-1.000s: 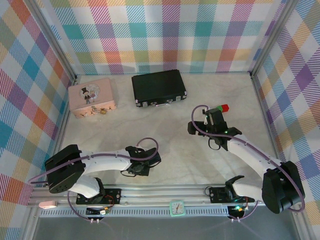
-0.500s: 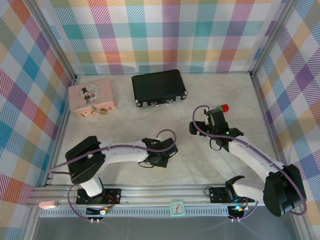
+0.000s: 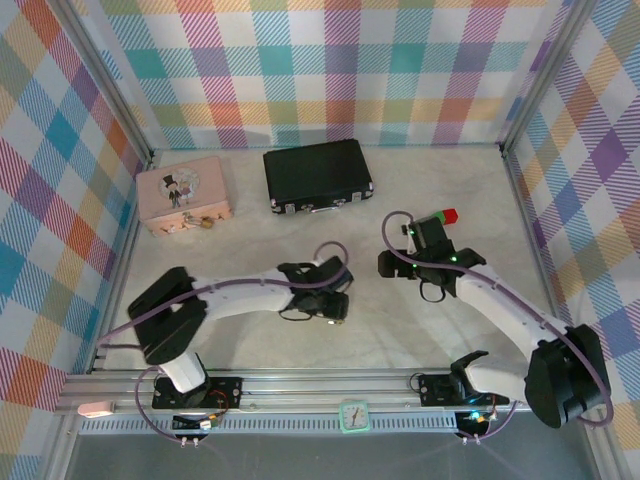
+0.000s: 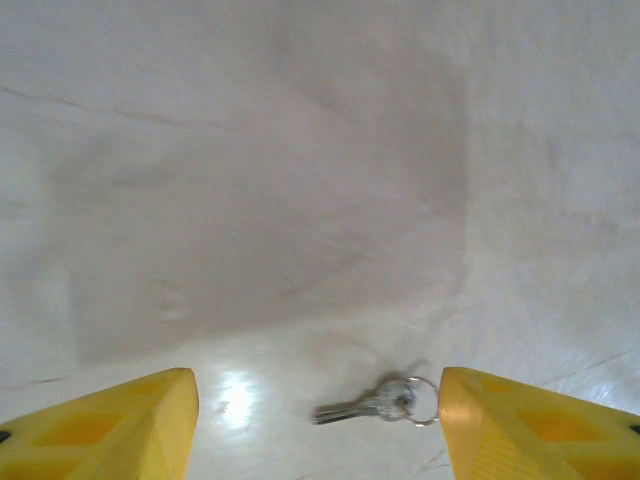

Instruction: Unlock a padlock with a key

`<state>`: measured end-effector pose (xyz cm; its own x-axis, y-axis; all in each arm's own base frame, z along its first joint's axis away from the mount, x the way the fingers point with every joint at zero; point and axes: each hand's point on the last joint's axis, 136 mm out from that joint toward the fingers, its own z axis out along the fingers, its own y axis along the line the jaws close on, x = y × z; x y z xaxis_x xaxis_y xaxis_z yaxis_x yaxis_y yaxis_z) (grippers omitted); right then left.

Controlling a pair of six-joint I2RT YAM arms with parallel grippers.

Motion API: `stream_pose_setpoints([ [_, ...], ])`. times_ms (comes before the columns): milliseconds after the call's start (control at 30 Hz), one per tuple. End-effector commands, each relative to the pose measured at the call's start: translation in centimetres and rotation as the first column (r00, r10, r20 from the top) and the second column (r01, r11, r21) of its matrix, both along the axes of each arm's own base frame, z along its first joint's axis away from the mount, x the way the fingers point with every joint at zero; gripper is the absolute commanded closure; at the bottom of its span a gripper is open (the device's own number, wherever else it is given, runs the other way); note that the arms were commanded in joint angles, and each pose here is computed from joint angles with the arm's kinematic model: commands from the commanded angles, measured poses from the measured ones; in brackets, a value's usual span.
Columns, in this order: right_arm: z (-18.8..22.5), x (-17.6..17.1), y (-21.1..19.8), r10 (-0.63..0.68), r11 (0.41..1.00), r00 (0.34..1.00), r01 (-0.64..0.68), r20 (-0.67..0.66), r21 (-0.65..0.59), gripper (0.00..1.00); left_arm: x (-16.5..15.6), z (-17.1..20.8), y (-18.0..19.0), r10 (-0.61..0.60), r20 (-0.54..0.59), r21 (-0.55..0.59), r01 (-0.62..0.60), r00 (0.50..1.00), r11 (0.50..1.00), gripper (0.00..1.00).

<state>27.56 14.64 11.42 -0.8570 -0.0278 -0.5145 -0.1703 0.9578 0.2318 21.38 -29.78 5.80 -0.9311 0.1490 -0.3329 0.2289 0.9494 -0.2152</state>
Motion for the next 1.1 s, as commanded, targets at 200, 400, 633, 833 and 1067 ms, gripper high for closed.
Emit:
stream_pose_setpoints([
  [200, -2.2, -7.1, 8.2, 0.157, 0.985, 0.937, -0.127, -0.313, 0.114, 0.3, 6.0, 4.6, 8.6, 0.345, 0.191, -0.127, -0.326, 0.919, 0.937, 0.32],
  [400, -4.0, -10.9, 11.6, 0.191, 0.98, 0.887, -0.146, -0.421, 0.137, 0.42, 7.7, 5.3, 11.7, 0.486, 0.24, -0.206, -0.445, 0.841, 0.871, 0.29],
  [633, -5.9, -11.3, 14.5, 0.209, 0.977, 0.868, -0.172, -0.45, 0.123, 0.56, 8.3, 5.6, 12.3, 0.486, 0.254, -0.195, -0.448, 0.836, 0.873, 0.29],
  [833, -7.6, -11.5, 15.0, 0.171, 0.984, 0.865, -0.127, -0.471, 0.123, 0.63, 8.1, 5.5, 12.8, 0.506, 0.253, -0.206, -0.465, 0.825, 0.861, 0.29],
  [1067, -8.8, -11.2, 14.8, 0.139, 0.99, 0.861, -0.115, -0.489, 0.079, 0.68, 7.6, 6.1, 13.7, 0.512, 0.27, -0.197, -0.474, 0.815, 0.858, 0.29],
])
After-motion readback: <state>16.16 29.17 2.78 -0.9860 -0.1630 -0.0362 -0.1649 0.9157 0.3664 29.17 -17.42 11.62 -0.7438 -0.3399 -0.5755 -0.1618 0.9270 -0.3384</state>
